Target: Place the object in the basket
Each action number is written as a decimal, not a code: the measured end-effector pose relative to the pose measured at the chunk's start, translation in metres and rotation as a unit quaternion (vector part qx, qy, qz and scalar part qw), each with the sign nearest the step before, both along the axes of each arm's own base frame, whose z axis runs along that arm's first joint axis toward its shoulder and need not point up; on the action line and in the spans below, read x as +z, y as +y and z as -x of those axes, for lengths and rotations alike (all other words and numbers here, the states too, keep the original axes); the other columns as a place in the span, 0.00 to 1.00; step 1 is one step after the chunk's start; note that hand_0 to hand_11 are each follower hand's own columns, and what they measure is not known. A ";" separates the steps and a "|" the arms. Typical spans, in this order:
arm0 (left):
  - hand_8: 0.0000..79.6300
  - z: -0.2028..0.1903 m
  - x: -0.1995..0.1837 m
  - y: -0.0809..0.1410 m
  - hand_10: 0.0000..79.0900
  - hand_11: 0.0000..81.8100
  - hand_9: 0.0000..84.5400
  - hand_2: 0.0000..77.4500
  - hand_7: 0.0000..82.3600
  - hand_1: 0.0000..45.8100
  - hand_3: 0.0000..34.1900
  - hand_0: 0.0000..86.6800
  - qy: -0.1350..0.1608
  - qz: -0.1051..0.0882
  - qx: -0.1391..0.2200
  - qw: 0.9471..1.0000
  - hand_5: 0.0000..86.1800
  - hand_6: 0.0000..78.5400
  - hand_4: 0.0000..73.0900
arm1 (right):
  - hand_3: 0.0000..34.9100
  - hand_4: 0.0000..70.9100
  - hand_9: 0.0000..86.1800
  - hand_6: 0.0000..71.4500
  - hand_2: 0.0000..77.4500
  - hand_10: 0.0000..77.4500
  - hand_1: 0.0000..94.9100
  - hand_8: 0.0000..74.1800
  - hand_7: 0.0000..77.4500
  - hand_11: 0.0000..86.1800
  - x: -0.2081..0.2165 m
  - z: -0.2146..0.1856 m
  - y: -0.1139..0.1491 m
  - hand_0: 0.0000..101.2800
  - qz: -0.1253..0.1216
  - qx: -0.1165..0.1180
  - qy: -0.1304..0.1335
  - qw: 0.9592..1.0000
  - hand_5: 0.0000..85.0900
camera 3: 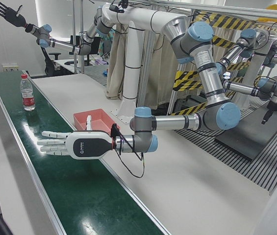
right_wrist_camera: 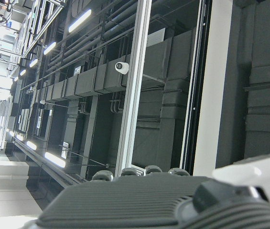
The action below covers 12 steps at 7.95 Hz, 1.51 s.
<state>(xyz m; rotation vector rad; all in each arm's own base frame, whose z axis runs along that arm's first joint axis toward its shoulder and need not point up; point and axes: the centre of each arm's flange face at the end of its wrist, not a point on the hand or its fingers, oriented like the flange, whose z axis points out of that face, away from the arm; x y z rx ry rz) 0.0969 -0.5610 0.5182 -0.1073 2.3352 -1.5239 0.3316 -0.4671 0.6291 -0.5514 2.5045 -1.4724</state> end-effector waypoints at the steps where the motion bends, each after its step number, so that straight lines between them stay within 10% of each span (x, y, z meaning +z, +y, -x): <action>1: 0.00 0.001 -0.003 -0.001 0.08 0.13 0.00 0.01 0.01 0.13 0.00 0.56 0.004 -0.002 0.001 1.000 0.13 0.00 0.13 | 0.00 0.01 0.00 0.00 0.01 0.00 0.00 0.00 0.01 0.00 0.000 0.000 0.000 0.00 0.000 0.000 0.000 1.000 0.00; 12: 0.03 -0.072 -0.085 -0.025 0.08 0.12 0.01 0.01 0.01 0.18 0.01 0.60 0.007 -0.016 0.002 1.000 0.13 0.01 0.16 | 0.00 0.01 0.00 0.00 0.01 0.01 0.00 0.00 0.01 0.00 0.000 0.000 0.000 0.00 0.000 0.000 0.000 1.000 0.00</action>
